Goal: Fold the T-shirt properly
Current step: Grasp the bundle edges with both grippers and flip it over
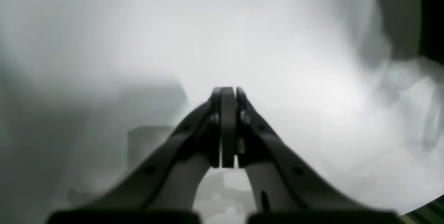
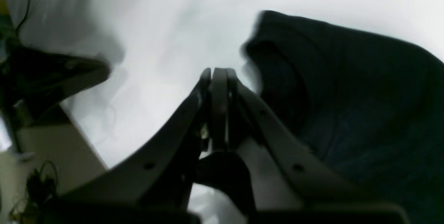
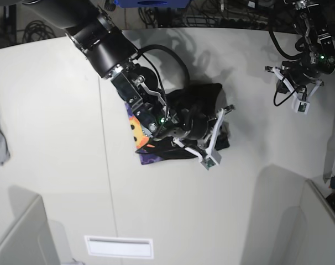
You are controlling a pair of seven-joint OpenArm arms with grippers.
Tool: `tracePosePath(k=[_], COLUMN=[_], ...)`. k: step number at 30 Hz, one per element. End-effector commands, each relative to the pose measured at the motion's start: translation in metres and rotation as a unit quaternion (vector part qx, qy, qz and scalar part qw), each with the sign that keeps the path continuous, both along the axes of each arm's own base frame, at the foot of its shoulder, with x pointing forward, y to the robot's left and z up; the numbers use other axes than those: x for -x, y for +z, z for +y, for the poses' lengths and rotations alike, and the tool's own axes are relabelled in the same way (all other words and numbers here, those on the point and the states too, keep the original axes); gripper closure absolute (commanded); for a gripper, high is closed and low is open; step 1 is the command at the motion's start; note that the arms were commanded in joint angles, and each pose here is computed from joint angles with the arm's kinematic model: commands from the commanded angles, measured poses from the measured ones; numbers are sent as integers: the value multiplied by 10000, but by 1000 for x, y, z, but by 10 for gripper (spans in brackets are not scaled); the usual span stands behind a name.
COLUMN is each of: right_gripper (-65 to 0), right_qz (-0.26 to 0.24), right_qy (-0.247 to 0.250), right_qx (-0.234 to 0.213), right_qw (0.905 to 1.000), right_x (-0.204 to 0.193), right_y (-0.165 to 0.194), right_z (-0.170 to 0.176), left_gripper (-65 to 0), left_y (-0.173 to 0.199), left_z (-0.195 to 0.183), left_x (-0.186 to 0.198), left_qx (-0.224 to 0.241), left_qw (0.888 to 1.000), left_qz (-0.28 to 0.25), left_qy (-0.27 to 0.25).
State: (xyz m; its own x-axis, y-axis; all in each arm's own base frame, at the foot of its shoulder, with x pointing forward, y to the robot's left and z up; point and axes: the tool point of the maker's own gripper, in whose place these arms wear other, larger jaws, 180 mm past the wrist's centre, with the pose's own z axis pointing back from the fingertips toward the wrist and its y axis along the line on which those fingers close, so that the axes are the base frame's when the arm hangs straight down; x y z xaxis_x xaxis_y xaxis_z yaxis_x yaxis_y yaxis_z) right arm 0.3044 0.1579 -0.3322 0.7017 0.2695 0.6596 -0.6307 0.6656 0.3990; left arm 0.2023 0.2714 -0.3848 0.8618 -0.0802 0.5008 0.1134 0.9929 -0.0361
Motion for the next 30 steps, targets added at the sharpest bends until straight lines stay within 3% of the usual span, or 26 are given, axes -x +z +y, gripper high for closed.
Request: tracePosePath(k=[1,4,7,11,13,14,16,20,23,30], right_gripper=[0,0,0,0,0,0,0,0,0,0], right_qz=[-285,-180,-186,-245,-295,-317,-356,-286,-232,-204], right_qy=[-38,-129,-541,-1178,-1419,-1501,-1591,-1607,-1603,-1607], right_qx=[-173,-45,-79,55,159,209,312,393,424,420], right_qw=[9994,9997,9983,9927,9893,9879,9861,9858,9859,9859], right_x=[-11,-2,1,-8,-11,-11,-9,-1,3,5], right_y=[21,18,17,13,14,13,13,6,2,0], right_z=[-2,-28,-66,-122,-147,-157,-173,-179,-180,-180], left_gripper=[0,0,0,0,0,-71,-299,-643,-650,-650], left_y=[11,8,15,46,63,68,76,77,61,2], left_z=[3,-2,-18,-54,-70,-77,-88,-103,-122,-161], left_x=[-7,-2,-6,-22,-34,-38,-44,-57,-68,-87], left_qx=[-65,-27,110,807,1445,1715,2194,2716,2962,3066], left_qw=[9998,9998,9992,9915,9802,9746,9626,9475,9429,9491], left_qz=[-195,-133,-333,-963,-1298,-1392,-1535,-1666,-1508,-711], left_qy=[-62,-121,-174,-325,-379,-378,-403,-269,-217,-116])
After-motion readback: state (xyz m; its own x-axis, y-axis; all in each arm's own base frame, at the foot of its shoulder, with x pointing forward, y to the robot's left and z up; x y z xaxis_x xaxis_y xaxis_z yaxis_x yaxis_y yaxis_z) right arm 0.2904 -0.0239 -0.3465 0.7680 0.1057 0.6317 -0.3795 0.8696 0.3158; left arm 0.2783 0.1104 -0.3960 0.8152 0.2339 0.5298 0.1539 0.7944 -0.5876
